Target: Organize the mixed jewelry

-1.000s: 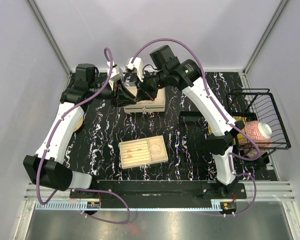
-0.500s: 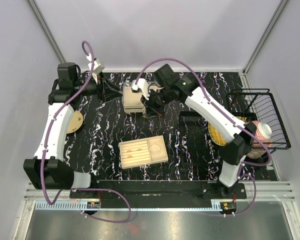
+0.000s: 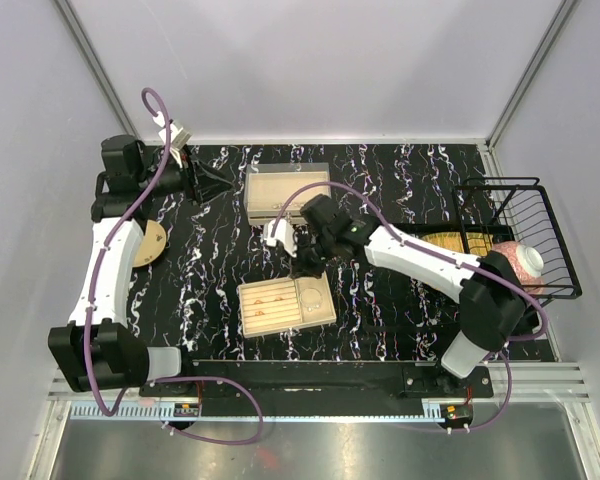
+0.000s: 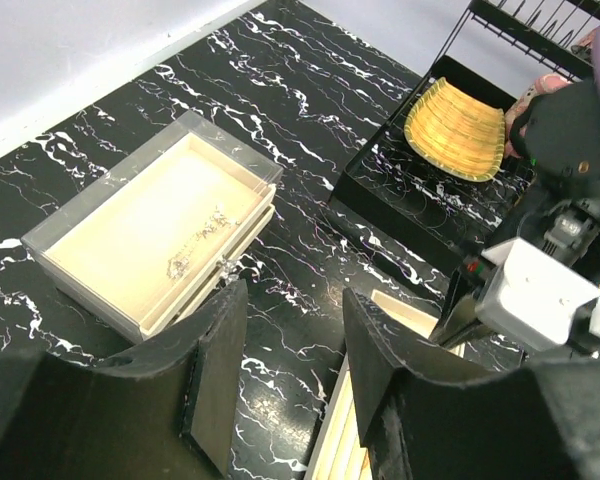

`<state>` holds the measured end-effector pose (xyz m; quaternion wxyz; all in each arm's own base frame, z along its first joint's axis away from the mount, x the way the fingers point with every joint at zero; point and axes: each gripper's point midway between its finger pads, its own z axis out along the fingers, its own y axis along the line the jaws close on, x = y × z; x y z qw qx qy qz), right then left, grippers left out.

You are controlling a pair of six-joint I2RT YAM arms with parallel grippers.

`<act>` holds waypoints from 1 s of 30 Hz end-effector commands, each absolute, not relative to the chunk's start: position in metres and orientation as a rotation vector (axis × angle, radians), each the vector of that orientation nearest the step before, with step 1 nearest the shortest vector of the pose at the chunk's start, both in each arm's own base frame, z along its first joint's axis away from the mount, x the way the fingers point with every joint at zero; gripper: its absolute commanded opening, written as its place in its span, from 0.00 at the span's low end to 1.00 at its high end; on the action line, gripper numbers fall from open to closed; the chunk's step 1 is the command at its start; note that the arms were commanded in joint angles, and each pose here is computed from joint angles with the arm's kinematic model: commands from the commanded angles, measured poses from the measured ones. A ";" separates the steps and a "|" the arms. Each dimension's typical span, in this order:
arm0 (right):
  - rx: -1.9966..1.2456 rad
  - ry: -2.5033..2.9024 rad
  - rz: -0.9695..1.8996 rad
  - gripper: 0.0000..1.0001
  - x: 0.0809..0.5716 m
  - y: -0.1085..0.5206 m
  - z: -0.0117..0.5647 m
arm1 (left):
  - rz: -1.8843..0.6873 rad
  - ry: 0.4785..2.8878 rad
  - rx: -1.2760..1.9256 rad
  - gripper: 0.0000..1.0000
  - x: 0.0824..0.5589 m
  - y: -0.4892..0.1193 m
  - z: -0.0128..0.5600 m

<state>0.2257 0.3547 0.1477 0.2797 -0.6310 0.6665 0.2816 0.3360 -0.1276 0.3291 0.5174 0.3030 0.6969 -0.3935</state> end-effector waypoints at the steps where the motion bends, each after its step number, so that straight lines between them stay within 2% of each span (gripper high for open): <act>1: -1.584 1.564 0.737 0.00 0.240 0.388 0.166 | -0.882 1.651 0.728 0.46 0.332 -0.123 0.332; 14: -1.546 1.560 0.796 0.00 0.215 0.420 0.123 | -0.884 1.701 0.737 0.45 0.327 -0.120 0.308; 30: -1.609 1.618 0.828 0.00 0.188 0.411 0.092 | -0.917 1.729 0.752 0.44 0.321 -0.119 0.287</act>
